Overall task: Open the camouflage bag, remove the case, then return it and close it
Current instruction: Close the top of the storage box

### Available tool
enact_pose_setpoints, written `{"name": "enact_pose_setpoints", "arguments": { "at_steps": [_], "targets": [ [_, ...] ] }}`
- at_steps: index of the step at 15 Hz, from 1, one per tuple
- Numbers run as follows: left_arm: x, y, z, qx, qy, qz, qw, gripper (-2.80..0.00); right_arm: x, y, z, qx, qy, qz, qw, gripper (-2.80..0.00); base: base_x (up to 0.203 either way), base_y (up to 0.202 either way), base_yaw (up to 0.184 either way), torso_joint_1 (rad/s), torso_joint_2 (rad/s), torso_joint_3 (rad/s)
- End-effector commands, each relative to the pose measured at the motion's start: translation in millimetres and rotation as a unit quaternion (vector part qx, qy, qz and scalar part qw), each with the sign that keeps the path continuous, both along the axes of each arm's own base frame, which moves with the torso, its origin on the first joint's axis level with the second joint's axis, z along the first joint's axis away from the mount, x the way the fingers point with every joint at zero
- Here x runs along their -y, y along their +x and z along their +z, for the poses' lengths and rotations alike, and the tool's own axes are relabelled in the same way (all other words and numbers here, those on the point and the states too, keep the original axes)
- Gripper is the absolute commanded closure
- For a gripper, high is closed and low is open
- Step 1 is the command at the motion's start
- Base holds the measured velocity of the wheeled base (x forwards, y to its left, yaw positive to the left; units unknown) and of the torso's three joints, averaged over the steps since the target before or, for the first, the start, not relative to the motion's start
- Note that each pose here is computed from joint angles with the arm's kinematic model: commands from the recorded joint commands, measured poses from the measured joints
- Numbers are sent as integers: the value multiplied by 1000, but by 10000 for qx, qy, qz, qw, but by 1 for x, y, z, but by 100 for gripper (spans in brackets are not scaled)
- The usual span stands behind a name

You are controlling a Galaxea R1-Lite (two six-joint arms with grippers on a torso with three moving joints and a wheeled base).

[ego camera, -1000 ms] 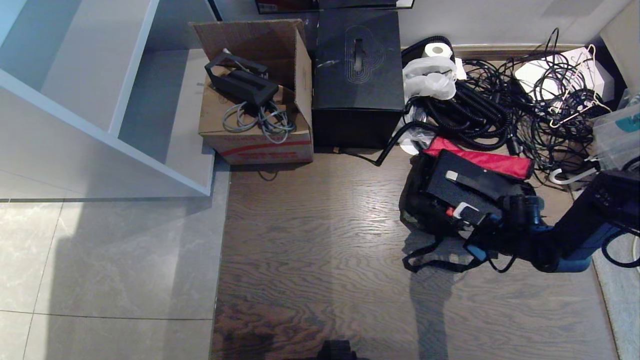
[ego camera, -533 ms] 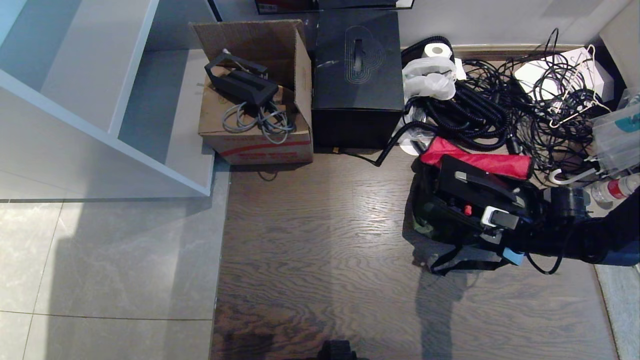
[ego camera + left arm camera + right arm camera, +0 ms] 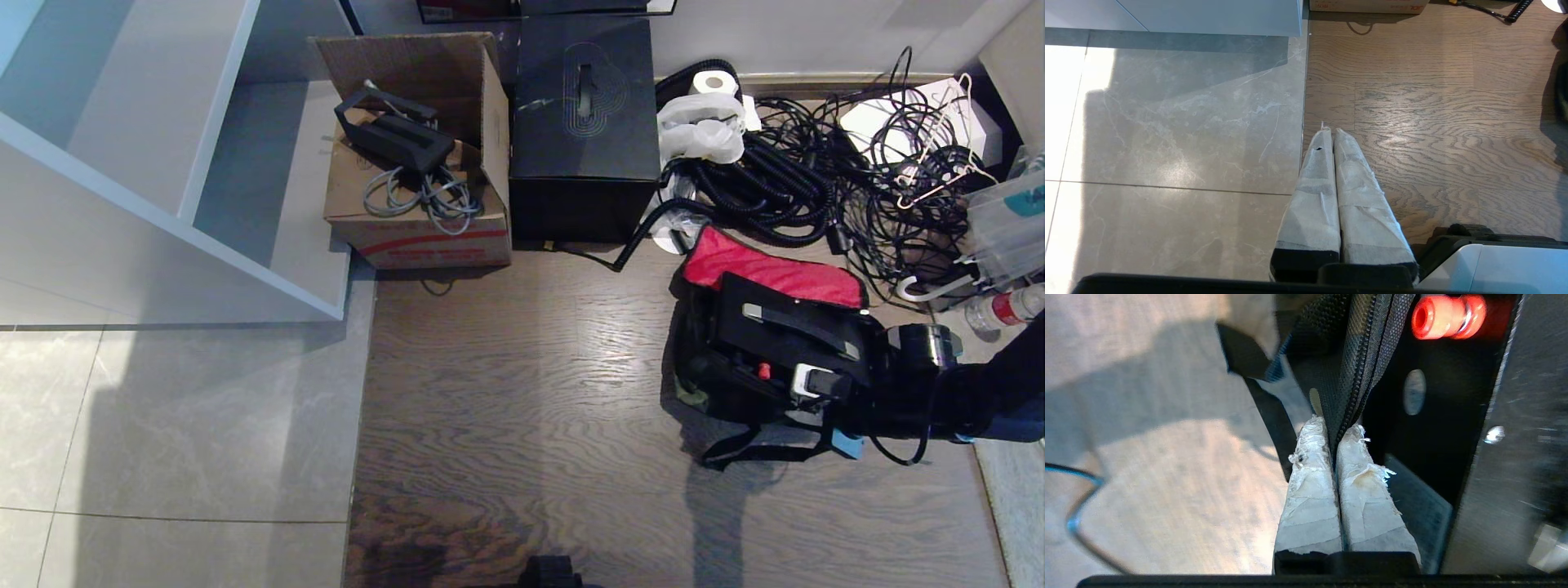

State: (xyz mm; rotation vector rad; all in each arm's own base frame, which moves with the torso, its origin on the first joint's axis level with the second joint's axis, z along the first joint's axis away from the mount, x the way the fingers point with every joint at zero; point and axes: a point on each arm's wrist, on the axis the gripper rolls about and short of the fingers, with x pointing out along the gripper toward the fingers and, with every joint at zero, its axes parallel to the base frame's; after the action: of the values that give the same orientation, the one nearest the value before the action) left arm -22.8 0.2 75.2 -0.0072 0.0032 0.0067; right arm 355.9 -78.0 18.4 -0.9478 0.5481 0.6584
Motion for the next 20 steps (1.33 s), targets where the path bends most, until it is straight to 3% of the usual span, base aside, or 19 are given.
{"name": "enact_pose_setpoints", "arguments": {
  "at_steps": [1,2,7,9,12,15,17,18,20],
  "targets": [
    [0,0,0,1,-2,5,10000,0,0,0,-22,-319,61,-5,9995,-71,0,0,0,0,0,0],
    [0,0,0,1,-2,5,10000,0,-1,1,-25,-366,78,-23,9993,-280,0,0,0,0,0,0],
    [0,0,0,1,-2,5,10000,0,-5,-2,-14,-641,350,-205,9971,-280,0,0,0,0,0,0],
    [0,0,0,1,-2,5,10000,0,-20,-4,5,-841,797,-492,9920,-280,0,0,0,0,0,0],
    [0,0,0,1,-2,5,10000,0,-59,-1,43,-1107,1942,-1216,9671,-280,0,0,0,0,0,0],
    [0,0,0,1,-2,5,10000,0,-86,-17,70,-1759,2447,-1032,9479,-280,0,0,0,0,0,0],
    [0,0,0,1,-2,5,10000,0,-101,-15,74,-2037,2697,-1198,9335,-280,0,0,0,0,0,0],
    [0,0,0,1,-2,5,10000,0,-106,-10,75,-2130,2868,-1398,9235,0,0,0,0,0,0,0],
    [0,0,0,1,-2,5,10000,0,-121,5,74,-2169,2990,-2090,9055,0,0,0,0,0,0,0]
  ]
}}
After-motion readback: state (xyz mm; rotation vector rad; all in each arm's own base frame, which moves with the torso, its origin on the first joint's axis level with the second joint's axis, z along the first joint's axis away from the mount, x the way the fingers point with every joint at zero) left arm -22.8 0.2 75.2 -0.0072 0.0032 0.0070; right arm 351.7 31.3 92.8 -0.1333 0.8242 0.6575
